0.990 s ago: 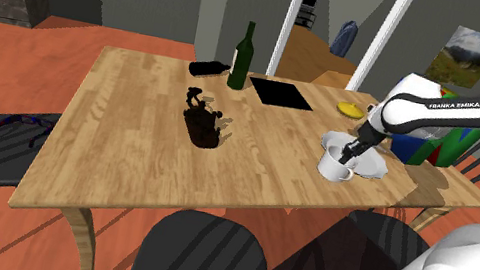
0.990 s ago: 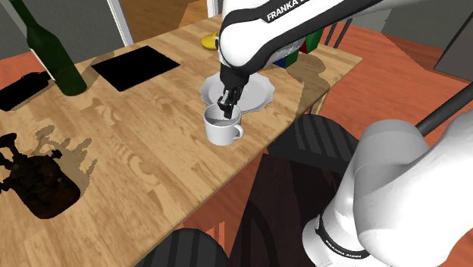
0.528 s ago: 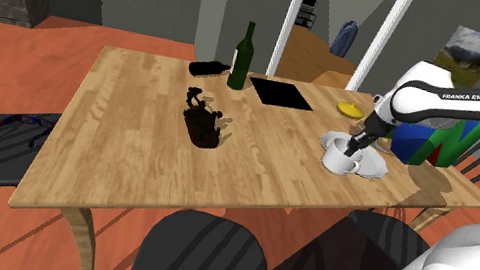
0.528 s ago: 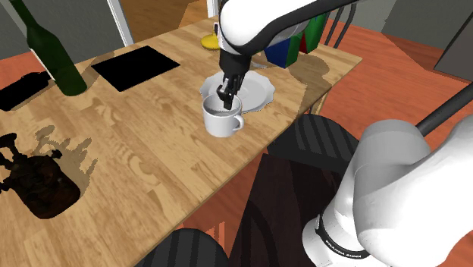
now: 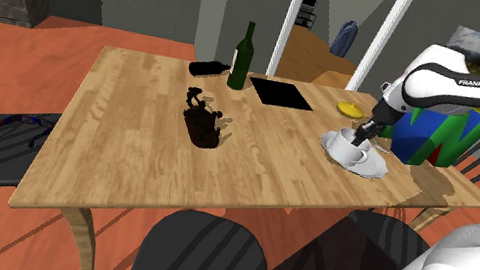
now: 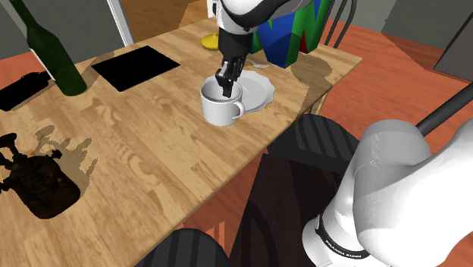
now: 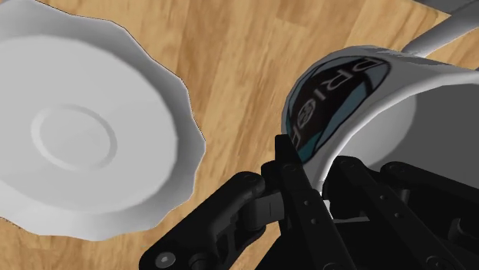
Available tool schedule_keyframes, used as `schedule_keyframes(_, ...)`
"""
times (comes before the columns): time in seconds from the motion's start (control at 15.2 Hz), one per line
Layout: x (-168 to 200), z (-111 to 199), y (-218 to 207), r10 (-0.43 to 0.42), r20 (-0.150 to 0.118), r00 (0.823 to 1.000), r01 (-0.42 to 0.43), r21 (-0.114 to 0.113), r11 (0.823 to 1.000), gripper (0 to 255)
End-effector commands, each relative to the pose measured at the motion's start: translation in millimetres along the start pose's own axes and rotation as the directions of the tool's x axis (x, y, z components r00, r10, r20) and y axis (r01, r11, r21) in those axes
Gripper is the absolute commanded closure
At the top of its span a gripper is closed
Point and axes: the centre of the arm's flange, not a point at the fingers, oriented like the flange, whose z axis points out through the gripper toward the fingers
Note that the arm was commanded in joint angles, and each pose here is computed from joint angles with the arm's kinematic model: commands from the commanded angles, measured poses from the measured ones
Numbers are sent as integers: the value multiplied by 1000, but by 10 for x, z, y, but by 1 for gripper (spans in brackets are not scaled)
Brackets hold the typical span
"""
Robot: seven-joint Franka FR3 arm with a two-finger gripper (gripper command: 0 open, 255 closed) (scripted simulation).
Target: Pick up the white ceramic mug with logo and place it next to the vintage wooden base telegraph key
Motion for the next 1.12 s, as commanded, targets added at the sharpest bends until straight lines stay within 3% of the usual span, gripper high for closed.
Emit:
schedule_keyframes(0.0, 12, -109, -13, 0, 0, 1000, 0, 0, 1000, 255)
schedule_keyframes(0.4, 45, -390, -30, 0, 0, 1000, 0, 0, 1000, 255)
schedule_keyframes(1.06, 860, -233, -1057, 0, 0, 1000, 0, 0, 1000, 255)
